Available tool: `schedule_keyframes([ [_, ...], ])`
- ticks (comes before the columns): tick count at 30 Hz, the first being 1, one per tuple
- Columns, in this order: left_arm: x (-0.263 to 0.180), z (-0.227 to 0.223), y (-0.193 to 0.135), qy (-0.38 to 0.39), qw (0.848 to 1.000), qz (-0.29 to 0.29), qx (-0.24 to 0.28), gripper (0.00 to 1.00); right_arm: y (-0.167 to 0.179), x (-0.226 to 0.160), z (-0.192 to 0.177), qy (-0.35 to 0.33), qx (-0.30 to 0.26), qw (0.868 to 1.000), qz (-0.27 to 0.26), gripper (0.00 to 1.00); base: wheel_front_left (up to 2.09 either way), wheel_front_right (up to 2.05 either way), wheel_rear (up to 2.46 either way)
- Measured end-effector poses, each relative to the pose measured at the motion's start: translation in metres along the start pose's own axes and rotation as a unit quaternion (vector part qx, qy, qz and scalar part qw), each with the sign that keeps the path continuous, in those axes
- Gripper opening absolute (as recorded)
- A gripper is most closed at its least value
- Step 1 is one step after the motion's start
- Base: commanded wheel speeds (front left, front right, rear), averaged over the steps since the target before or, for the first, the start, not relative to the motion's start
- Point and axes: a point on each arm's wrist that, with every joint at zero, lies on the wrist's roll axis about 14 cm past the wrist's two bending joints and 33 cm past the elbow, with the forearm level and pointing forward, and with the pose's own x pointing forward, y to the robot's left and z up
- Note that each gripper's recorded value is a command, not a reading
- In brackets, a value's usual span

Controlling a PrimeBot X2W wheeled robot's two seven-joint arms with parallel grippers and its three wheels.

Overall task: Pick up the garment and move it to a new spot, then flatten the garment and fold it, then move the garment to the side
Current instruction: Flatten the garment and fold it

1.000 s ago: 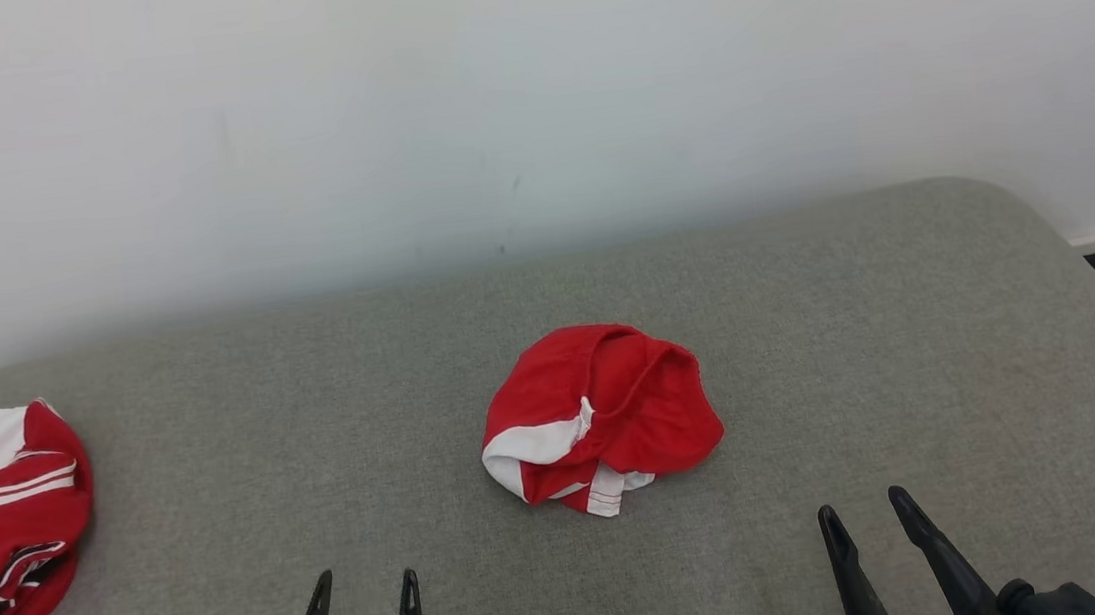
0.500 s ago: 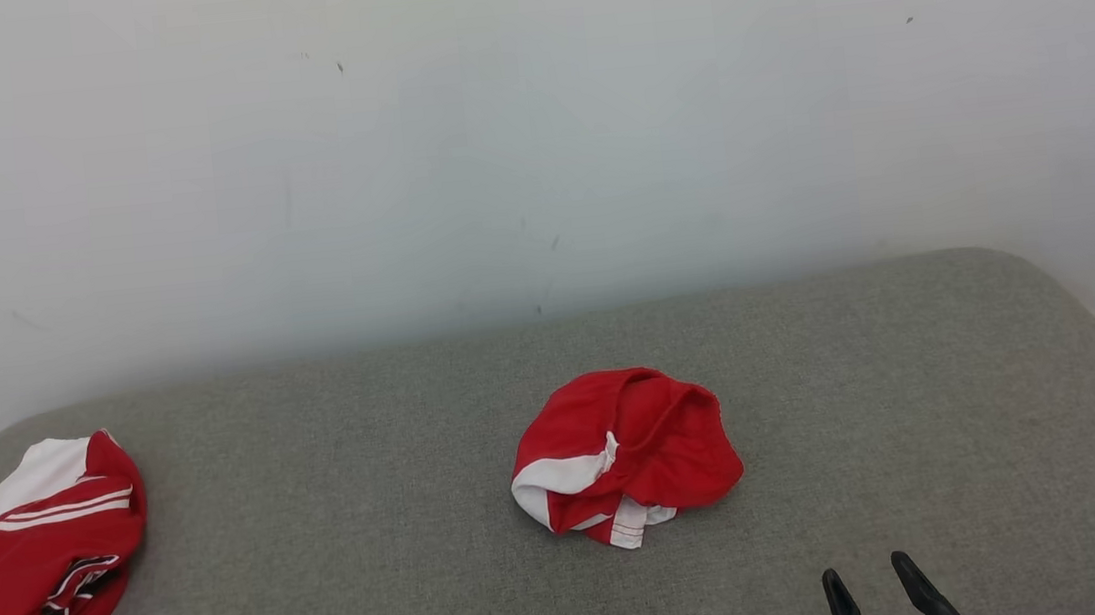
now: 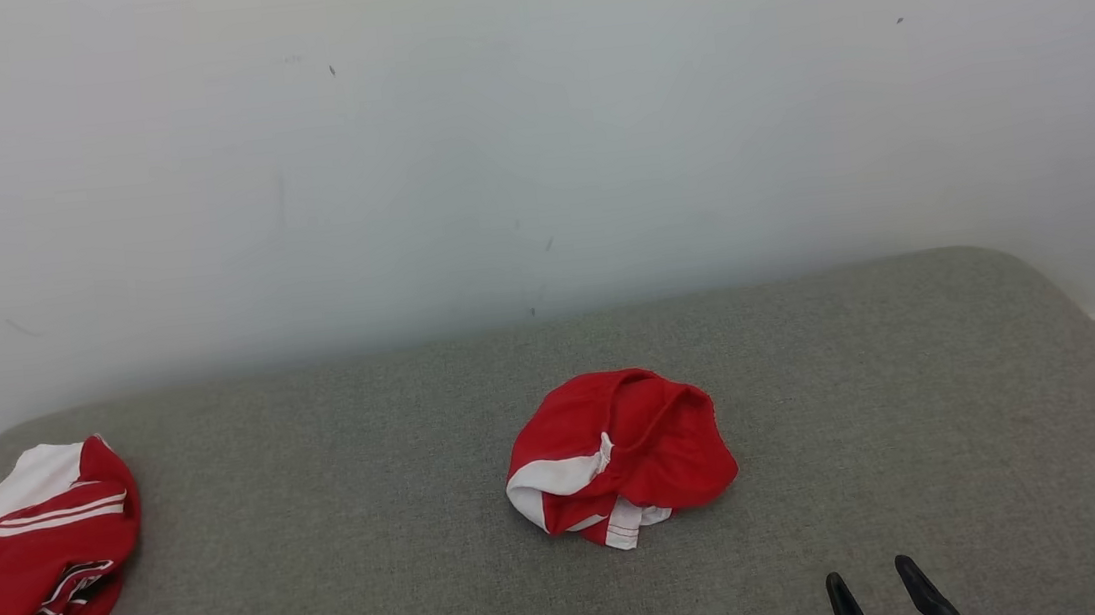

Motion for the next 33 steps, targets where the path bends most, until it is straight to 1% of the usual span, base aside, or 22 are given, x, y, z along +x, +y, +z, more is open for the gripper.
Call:
schedule_keyframes([
  [19,0.003,-0.003,-0.004,0.004,1.000,-0.011,0.002,1.00,0.003,0.001,-0.003,0.004,0.004,1.000,0.003,1.00,0.00,0.00,0.00],
  [25,0.017,-0.003,-0.013,0.004,0.999,-0.035,0.004,1.00,0.002,0.003,-0.002,0.003,0.009,1.000,0.002,1.00,0.00,0.00,0.00],
  [33,0.042,-0.002,-0.034,0.001,0.997,-0.081,0.006,1.00,-0.005,0.005,-0.004,0.010,0.008,1.000,-0.005,1.00,0.00,0.00,0.00],
])
